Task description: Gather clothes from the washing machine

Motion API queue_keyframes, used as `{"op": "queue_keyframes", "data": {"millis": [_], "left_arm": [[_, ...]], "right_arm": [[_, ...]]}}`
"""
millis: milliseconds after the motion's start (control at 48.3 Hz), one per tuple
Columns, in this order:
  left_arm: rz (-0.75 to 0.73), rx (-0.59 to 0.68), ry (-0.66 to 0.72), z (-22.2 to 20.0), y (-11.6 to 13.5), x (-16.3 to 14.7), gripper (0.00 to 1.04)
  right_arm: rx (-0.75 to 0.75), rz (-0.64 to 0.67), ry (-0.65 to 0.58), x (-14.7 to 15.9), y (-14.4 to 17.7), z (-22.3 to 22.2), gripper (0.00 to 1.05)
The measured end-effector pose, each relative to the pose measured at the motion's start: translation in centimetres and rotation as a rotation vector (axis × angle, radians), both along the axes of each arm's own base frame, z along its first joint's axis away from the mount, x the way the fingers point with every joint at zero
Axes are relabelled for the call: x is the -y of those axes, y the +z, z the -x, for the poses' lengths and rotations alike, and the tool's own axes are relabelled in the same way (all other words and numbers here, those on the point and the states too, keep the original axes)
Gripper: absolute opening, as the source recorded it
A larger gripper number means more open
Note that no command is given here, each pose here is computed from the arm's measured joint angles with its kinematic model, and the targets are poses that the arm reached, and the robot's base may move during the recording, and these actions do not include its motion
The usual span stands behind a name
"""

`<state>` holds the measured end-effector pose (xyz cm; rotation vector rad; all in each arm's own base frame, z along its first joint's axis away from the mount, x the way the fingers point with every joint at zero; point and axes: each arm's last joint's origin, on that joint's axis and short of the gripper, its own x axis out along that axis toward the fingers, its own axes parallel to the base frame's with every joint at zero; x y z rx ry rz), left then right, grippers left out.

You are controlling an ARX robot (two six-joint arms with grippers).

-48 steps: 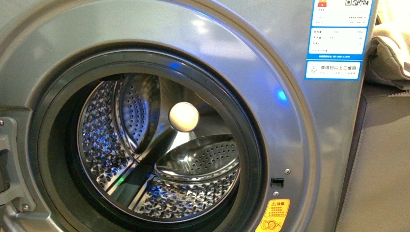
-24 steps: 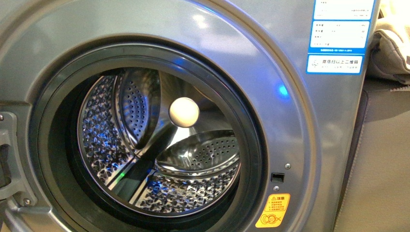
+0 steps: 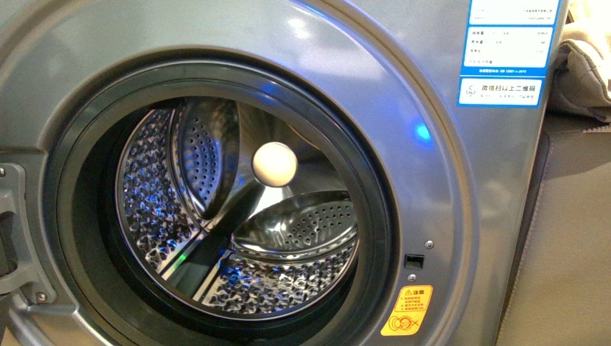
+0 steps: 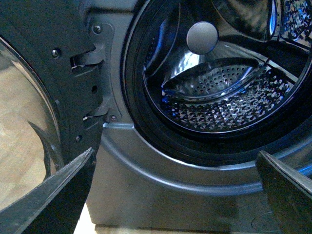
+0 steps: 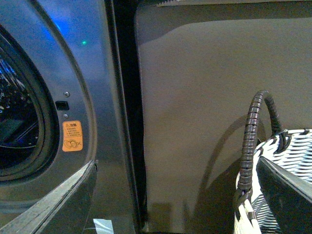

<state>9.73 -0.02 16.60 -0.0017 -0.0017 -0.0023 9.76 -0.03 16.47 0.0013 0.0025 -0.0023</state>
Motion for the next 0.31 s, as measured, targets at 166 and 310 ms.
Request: {"op": "queue_keyframes", "data": {"millis": [166,310], "left_arm": [[0.000,0.000,0.000,0.00,0.00,0.00,0.98],[0.000,0.000,0.000,0.00,0.00,0.00,0.98]], "right_arm": [[0.000,0.000,0.000,0.00,0.00,0.00,0.97],[0.000,0.000,0.000,0.00,0.00,0.00,0.97]]}}
